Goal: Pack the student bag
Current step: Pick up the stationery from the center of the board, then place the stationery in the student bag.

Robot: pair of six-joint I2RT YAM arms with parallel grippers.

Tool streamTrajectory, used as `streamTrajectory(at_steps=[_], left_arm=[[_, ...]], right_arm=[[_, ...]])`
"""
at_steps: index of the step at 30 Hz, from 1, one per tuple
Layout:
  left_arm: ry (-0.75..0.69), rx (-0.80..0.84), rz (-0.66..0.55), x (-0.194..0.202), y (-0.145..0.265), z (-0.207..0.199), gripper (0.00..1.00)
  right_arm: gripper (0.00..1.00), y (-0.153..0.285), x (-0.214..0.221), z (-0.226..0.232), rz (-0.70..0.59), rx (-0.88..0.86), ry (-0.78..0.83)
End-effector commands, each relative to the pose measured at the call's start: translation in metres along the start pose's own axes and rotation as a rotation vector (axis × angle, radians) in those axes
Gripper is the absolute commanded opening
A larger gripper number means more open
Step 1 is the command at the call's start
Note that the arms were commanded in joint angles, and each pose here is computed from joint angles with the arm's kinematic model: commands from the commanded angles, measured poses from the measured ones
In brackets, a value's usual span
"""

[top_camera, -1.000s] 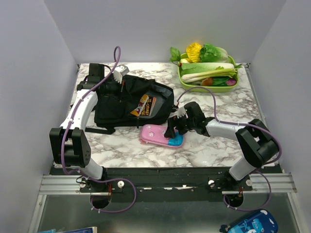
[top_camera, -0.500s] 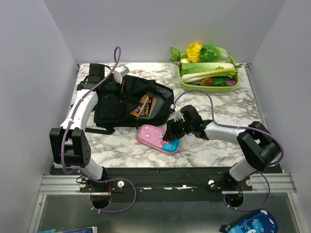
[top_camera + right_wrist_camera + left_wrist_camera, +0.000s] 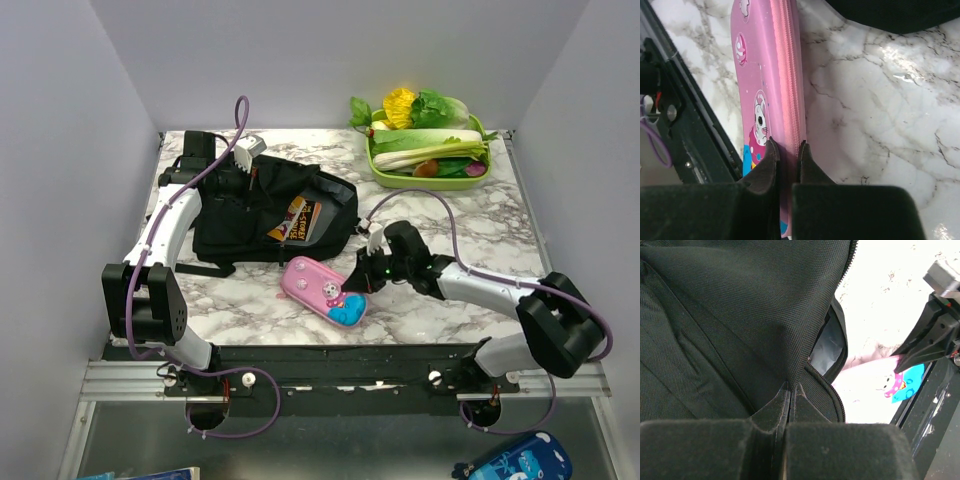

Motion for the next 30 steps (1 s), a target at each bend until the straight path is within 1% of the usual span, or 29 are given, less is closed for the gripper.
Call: streamTrajectory(at_steps=[1, 6, 9, 10, 12, 13, 15, 16, 17, 19, 20, 21, 23, 24, 26, 28, 30], left_arm=[[-0.016, 0.029, -0.012, -0.004, 0.009, -0.016, 0.0], [-0.017, 0.029, -0.013, -0.004, 0.01, -0.017, 0.0], [-0.015, 0.032, -0.013, -0.004, 0.01, -0.018, 0.0], [-0.015, 0.034, -0.013, -0.004, 0.01, -0.018, 0.0], [-0.017, 0.04, -0.012, -0.003, 0.011, -0.02, 0.0], [-0.019, 0.042, -0.012, -0.003, 0.012, -0.021, 0.0], [-0.025, 0.062, -0.006, -0.001, 0.015, -0.027, 0.0], [-0.032, 0.072, -0.002, 0.0, 0.016, -0.031, 0.0], [-0.057, 0.079, -0.001, 0.0, 0.018, -0.033, 0.0], [-0.06, 0.119, 0.028, 0.005, 0.022, -0.043, 0.0], [-0.108, 0.142, 0.047, 0.008, 0.022, -0.045, 0.0], [-0.083, 0.171, 0.092, 0.018, 0.025, -0.052, 0.0], [-0.108, 0.207, 0.134, 0.022, 0.027, -0.058, 0.0], [-0.124, 0.236, 0.173, 0.03, 0.031, -0.064, 0.0], [-0.136, 0.283, 0.199, 0.034, 0.033, -0.071, 0.0], [-0.164, 0.329, 0.235, 0.041, 0.037, -0.08, 0.0], [-0.148, 0.361, 0.257, 0.044, 0.037, -0.085, 0.0]], right_arm=[[0.01, 0.017, -0.019, 0.024, -0.094, -0.145, 0.076], [0.01, 0.044, -0.05, 0.039, -0.219, -0.179, 0.134], [0.01, 0.063, -0.071, 0.036, -0.291, -0.133, 0.159], [0.01, 0.068, -0.083, 0.032, -0.317, -0.082, 0.168], [0.01, 0.071, -0.087, 0.012, -0.288, 0.009, 0.15], [0.01, 0.075, -0.097, 0.003, -0.281, 0.063, 0.138], [0.01, 0.069, -0.091, -0.021, -0.192, 0.126, 0.093], [0.01, 0.068, -0.095, -0.03, -0.179, 0.169, 0.084], [0.01, 0.07, -0.103, -0.035, -0.168, 0.196, 0.097], [0.01, 0.065, -0.11, -0.048, -0.144, 0.254, 0.103], [0.01, 0.068, -0.124, -0.049, -0.159, 0.272, 0.13], [0.01, 0.068, -0.128, -0.052, -0.156, 0.285, 0.142], [0.01, 0.065, -0.132, -0.062, -0.119, 0.329, 0.165], [0.01, 0.067, -0.146, -0.063, -0.129, 0.338, 0.182], [0.01, 0.061, -0.144, -0.07, -0.064, 0.348, 0.188], [0.01, 0.063, -0.155, -0.07, -0.065, 0.358, 0.195], [0.01, 0.061, -0.155, -0.07, -0.059, 0.355, 0.189]])
Point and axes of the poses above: each gripper's point midway between its finger pads, its own y axis back along the fingers, its own z axis along the line the jaws close on, x = y × z, the point moved 5 cm from there along y, back along the fingers, and after that the axes turned 11 degrees about y, right-handed, at the moved point
